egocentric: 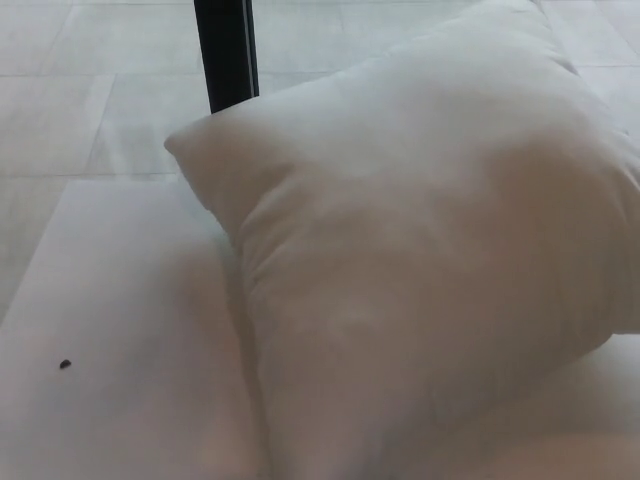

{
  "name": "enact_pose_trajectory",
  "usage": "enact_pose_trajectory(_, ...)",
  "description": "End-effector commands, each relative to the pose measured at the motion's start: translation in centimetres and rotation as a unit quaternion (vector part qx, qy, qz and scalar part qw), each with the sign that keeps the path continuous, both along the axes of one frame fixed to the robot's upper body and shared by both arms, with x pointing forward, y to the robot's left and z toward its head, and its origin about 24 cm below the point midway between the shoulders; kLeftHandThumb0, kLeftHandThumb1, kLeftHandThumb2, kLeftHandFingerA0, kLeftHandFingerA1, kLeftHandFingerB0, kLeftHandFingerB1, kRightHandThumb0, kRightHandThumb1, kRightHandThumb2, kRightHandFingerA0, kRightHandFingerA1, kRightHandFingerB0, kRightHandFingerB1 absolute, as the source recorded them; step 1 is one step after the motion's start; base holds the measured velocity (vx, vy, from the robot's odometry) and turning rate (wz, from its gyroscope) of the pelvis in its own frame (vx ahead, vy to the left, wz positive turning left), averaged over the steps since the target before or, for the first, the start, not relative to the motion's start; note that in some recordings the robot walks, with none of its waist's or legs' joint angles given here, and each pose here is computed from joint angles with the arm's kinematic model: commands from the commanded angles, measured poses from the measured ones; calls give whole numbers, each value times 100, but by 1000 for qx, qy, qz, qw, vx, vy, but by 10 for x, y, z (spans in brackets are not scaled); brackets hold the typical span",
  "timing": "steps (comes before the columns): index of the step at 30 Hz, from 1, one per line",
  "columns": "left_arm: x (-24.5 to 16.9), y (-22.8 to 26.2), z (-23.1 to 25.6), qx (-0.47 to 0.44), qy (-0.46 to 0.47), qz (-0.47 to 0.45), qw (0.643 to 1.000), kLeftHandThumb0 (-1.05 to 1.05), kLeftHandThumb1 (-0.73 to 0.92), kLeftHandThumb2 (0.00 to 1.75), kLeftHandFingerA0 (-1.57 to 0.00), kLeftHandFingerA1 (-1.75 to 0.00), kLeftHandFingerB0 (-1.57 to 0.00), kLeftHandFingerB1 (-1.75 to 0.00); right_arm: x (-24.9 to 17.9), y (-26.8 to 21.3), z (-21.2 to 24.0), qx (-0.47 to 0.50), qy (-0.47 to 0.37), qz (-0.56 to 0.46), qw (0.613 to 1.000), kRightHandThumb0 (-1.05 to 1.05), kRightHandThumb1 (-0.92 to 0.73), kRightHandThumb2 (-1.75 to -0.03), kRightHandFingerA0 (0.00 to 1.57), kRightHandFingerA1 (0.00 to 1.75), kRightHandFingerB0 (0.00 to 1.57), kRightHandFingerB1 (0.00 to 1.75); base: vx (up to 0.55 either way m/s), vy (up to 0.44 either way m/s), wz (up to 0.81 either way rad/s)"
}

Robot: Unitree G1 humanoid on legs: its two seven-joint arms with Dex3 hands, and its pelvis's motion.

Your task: The robot uses its left hand to press on the left side of the pillow kept in the middle of the desk and uses its right hand to lift up and the right side of the pillow and turn it over

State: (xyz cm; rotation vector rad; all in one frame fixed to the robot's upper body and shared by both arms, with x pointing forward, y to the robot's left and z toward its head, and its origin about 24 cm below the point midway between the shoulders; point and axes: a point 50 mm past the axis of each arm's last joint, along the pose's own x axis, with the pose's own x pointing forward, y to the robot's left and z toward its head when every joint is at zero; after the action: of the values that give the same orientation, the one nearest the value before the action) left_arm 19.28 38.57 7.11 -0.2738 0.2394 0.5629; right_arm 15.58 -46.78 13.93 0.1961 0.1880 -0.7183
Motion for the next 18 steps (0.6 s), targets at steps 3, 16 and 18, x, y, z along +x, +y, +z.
enact_pose_trajectory(3, -58, 38, -7, -42, -5, 92, 995, -66, 37, 76, -31, -67, -2, -37, -63, -36, -42, 115, -113, -237, 958, -85, -57, -97, 28, 76, 4, 52, 0, 0, 0)
enact_pose_trajectory(16, -180, 28, -103, -68, 200, 194, 958, -37, 23, 80, -52, -80, 0, -52, -100, -26, -101, 102, 10, -295, 950, -96, -60, -100, 83, 137, 4, 28, 0, 0, 0)
enact_pose_trajectory(18, -194, 29, -110, -52, 270, 183, 944, -61, 34, 66, -66, -125, -3, -57, -103, -25, -104, 93, 36, -289, 952, -78, -54, -101, 67, 111, 0, 46, 0, 0, 0)
